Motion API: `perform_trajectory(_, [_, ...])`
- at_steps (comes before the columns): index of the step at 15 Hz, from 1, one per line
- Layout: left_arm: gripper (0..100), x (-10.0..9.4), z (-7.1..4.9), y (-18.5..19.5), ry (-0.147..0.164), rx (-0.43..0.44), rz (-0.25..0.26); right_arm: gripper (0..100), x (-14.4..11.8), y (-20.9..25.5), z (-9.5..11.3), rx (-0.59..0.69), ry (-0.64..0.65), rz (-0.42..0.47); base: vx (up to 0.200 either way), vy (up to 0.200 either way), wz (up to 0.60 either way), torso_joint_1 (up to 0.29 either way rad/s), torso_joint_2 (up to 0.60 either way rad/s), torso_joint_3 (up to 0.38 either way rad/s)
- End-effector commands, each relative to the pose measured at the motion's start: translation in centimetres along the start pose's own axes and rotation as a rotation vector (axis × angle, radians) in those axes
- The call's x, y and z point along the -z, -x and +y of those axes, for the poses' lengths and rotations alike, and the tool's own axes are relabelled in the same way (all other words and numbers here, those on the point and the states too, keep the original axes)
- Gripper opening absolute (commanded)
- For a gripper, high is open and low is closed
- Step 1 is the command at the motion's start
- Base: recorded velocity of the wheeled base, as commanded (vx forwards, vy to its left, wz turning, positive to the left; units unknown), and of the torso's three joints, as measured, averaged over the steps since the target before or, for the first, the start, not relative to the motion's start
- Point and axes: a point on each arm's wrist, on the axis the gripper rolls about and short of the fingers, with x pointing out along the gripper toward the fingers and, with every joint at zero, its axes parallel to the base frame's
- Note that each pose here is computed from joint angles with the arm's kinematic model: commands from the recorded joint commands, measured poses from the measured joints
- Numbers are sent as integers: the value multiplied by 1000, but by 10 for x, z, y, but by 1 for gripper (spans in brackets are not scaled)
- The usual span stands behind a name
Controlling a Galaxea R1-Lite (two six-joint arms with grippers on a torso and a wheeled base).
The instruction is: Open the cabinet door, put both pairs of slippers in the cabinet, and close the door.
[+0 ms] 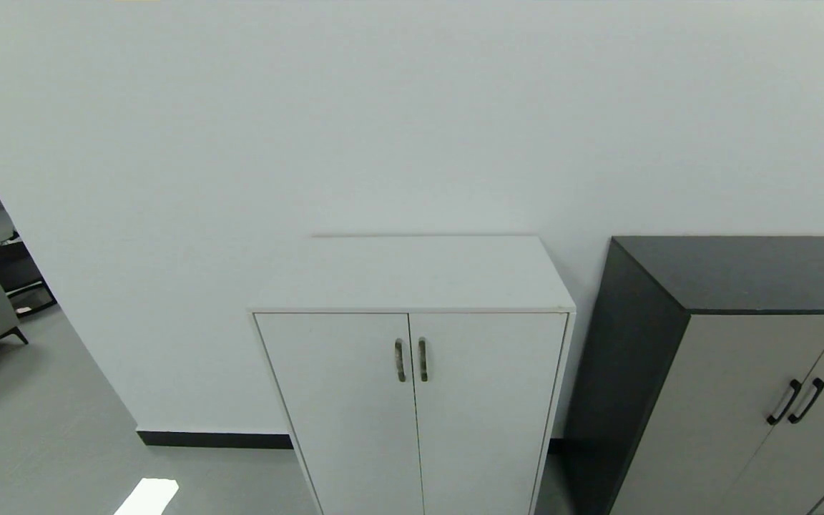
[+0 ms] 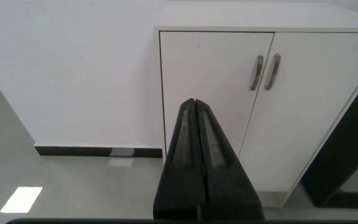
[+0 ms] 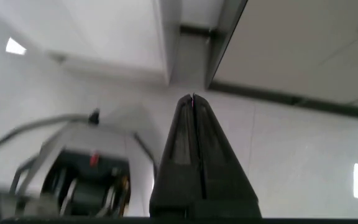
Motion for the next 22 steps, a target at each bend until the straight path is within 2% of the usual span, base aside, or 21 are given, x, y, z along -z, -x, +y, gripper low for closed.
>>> perform_trajectory(1, [0,0,0,0,0,-1,1,0,17,24,1,-11,3,-75,0,0,0,0,0,0])
perform_trajectory(10, [0,0,0,0,-1,1,1,0,42,40,4,-90,28,-74,0,0,0,0,0,0])
perform_trajectory(14, [0,0,0,0,-1,1,1,0,45,47,4,-71,-16,-172,0,0,0,0,0,0])
perform_trajectory(17, [0,0,0,0,-1,1,1,0,51,56,3,1,-54,-306,0,0,0,0,0,0])
perform_trajectory(22, [0,0,0,0,0,-1,1,0,58,65,4,23,-57,-447,0,0,0,0,0,0])
